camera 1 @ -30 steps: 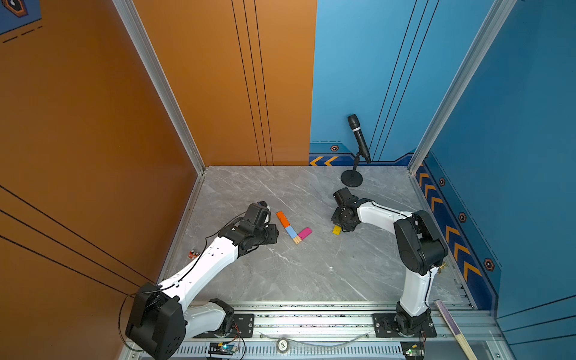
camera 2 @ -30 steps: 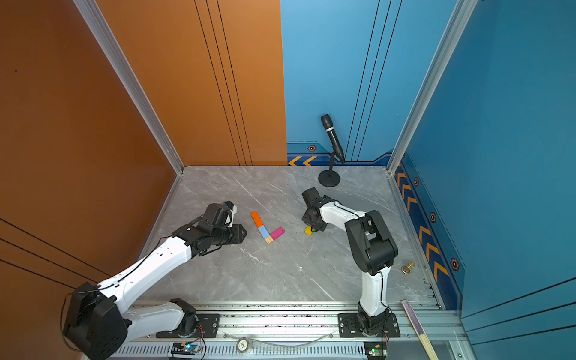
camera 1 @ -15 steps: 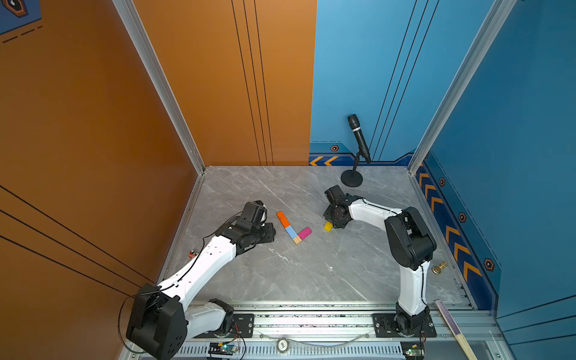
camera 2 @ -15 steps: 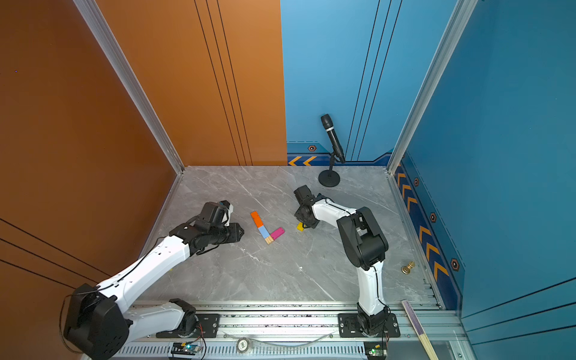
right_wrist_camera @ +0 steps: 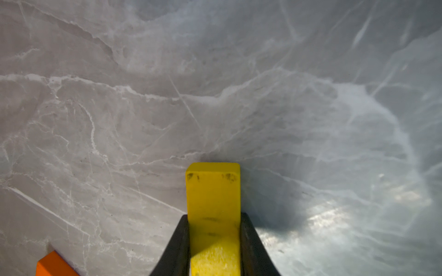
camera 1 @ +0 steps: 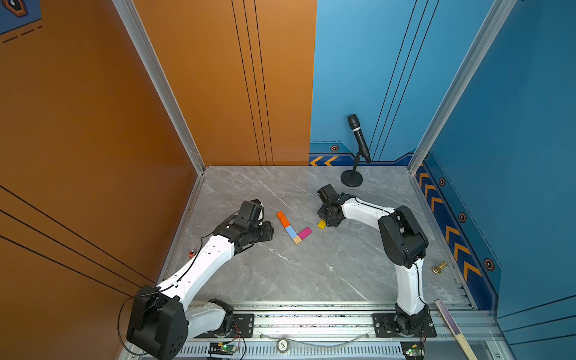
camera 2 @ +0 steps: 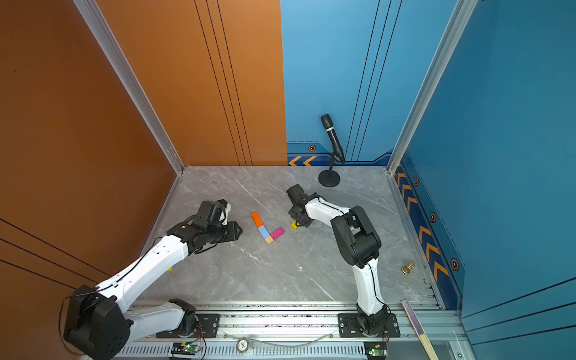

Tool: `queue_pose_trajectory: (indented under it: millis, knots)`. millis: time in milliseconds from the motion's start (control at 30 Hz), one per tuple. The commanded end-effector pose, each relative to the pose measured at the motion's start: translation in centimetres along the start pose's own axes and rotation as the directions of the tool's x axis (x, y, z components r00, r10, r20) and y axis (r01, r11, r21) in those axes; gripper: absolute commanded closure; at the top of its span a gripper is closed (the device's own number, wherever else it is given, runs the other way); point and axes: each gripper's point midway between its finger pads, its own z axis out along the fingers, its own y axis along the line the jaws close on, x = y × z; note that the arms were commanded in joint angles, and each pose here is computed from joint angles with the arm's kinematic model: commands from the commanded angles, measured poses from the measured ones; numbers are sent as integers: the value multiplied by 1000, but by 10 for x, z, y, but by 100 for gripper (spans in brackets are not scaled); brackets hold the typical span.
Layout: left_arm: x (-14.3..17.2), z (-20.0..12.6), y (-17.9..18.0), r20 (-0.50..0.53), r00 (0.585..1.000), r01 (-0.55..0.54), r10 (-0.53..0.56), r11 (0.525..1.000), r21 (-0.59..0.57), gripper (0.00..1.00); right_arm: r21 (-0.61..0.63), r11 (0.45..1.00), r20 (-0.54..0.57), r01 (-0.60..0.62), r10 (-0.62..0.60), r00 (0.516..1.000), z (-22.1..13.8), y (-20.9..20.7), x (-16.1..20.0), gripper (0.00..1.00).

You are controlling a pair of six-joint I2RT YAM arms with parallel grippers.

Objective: Assemble the letter v with building blocks
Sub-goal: Assemble the building block at the center of the board.

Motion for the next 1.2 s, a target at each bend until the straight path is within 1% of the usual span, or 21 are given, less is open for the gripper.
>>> queue_pose_trajectory:
  millis: [0,433,667,1167]
  knots:
    - [-5,-10,-3,7,1000,-12,12,1000,19,57,73,997,3,-30,30,1000,7,-10,5,78]
    - [-8,-13,-1,20,1000,-5,5,1000,23,57,94,994,0,-61,61,998,8,-3,14,76]
    - [-8,-16,-1,29,1000,-3,2,1000,25,57,92,995,15,-48,47,999,5,6,17,74]
    - [-6,-19,5,32,999,2,-3,1000,22,57,103,994,24,-48,46,999,6,7,20,73]
